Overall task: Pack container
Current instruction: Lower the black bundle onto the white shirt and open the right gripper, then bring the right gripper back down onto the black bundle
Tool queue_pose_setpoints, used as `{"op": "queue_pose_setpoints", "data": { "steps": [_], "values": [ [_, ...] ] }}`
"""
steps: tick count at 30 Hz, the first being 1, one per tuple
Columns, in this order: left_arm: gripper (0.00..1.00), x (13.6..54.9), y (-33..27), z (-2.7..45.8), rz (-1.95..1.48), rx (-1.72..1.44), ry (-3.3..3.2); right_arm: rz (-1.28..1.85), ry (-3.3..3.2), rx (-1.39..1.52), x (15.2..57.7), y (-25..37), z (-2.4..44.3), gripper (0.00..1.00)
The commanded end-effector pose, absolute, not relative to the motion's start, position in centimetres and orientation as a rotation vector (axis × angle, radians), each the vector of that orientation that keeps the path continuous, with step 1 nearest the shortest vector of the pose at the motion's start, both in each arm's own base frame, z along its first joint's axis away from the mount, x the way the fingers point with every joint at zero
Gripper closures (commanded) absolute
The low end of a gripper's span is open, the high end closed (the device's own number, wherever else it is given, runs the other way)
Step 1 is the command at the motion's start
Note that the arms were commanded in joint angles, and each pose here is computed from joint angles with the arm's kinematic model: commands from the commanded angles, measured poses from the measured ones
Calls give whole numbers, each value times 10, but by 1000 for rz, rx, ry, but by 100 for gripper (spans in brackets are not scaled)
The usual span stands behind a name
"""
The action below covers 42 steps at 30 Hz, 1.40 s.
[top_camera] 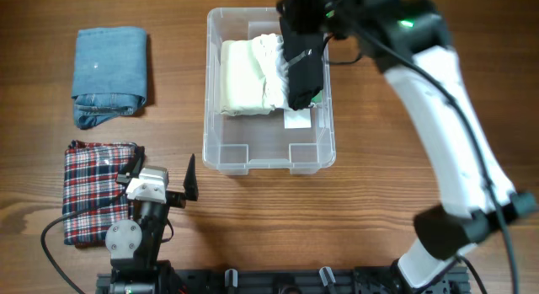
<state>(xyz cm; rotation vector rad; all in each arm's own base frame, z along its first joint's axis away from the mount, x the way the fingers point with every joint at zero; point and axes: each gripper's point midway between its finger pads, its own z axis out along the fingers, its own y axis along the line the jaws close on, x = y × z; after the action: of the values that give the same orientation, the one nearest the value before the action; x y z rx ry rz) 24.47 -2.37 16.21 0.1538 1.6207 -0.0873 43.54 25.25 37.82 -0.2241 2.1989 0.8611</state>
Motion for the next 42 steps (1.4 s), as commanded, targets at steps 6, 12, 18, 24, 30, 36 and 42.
{"op": "queue_pose_setpoints", "data": {
  "steps": [6,12,18,24,30,36,42],
  "values": [
    [0,245,-21,161,-67,151,1621,1631,1847,-220,407,216,517,90],
    [0,245,-21,161,-67,151,1621,1630,1704,-178,411,210,554,64],
    [0,245,-21,161,-67,151,1621,1412,1698,41,428,183,562,64],
    [0,245,-21,161,-67,151,1621,781,1799,432,441,102,526,68],
    [0,245,-21,161,-67,151,1621,130,1961,588,437,25,457,69],
    [0,245,-21,161,-67,151,1621,-166,2255,491,455,16,368,95],
    [0,245,-21,161,-67,151,1621,-137,2509,328,486,56,279,96]
  ]
}}
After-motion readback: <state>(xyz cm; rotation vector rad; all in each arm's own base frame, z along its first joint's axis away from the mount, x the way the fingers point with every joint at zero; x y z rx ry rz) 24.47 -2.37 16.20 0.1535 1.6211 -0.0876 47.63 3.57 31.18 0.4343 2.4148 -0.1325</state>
